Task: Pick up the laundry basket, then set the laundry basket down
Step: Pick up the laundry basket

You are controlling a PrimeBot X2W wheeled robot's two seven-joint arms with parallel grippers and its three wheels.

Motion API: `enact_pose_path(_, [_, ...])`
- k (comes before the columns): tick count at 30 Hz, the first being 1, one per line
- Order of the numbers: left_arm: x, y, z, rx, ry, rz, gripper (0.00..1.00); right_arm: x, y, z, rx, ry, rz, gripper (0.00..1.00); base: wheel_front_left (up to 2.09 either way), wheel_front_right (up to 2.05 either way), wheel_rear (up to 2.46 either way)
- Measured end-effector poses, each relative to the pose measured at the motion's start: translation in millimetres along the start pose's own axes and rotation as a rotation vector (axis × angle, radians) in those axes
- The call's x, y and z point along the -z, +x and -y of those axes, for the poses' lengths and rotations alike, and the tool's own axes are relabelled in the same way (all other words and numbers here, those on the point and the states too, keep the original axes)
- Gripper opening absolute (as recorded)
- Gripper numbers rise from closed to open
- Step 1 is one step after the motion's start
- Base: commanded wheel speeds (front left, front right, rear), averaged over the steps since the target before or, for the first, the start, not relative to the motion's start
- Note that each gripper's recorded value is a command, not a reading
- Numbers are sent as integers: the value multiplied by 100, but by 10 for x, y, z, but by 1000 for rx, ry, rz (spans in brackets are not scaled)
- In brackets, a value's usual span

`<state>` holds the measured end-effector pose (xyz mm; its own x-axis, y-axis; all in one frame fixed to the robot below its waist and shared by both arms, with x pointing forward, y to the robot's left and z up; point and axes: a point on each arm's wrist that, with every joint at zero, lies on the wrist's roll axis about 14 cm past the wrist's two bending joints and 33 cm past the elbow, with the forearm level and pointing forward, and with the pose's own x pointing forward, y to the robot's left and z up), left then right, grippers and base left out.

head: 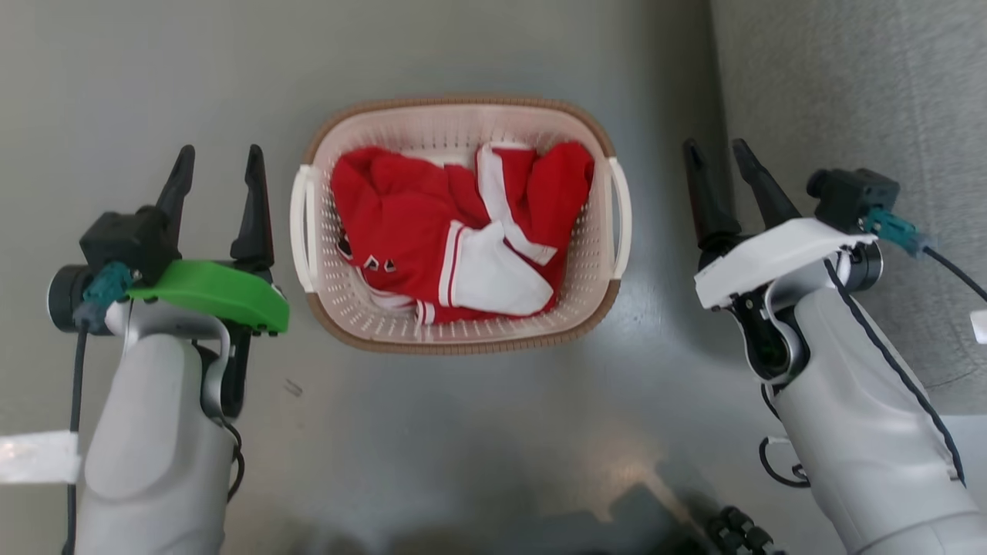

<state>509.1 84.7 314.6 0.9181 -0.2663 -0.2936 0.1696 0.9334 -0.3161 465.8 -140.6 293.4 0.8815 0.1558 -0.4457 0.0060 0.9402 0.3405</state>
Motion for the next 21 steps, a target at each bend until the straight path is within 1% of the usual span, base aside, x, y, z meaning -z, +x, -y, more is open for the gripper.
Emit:
enact_pose_path(5, [295, 112, -108, -15, -2, -81, 100, 327, 88, 112, 33, 22, -101, 100, 0, 0, 0])
enact_pose_path(6, [295, 112, -108, -15, -2, -81, 100, 327, 88, 112, 33, 22, -101, 100, 0, 0, 0])
enact_pose_path(10, [582, 156, -139, -11, -9, -167, 100, 588, 114, 205, 58, 33, -184, 100, 0, 0, 0])
enact_pose_path(17, [1028, 218, -188, -11, -18, -300, 100, 897, 243, 253, 53, 26, -287, 100, 0, 0, 0])
enact_pose_path(21, [1194, 255, -192, -3, -20, -347, 100, 1043, 299, 275, 50, 25, -338, 100, 0, 0, 0])
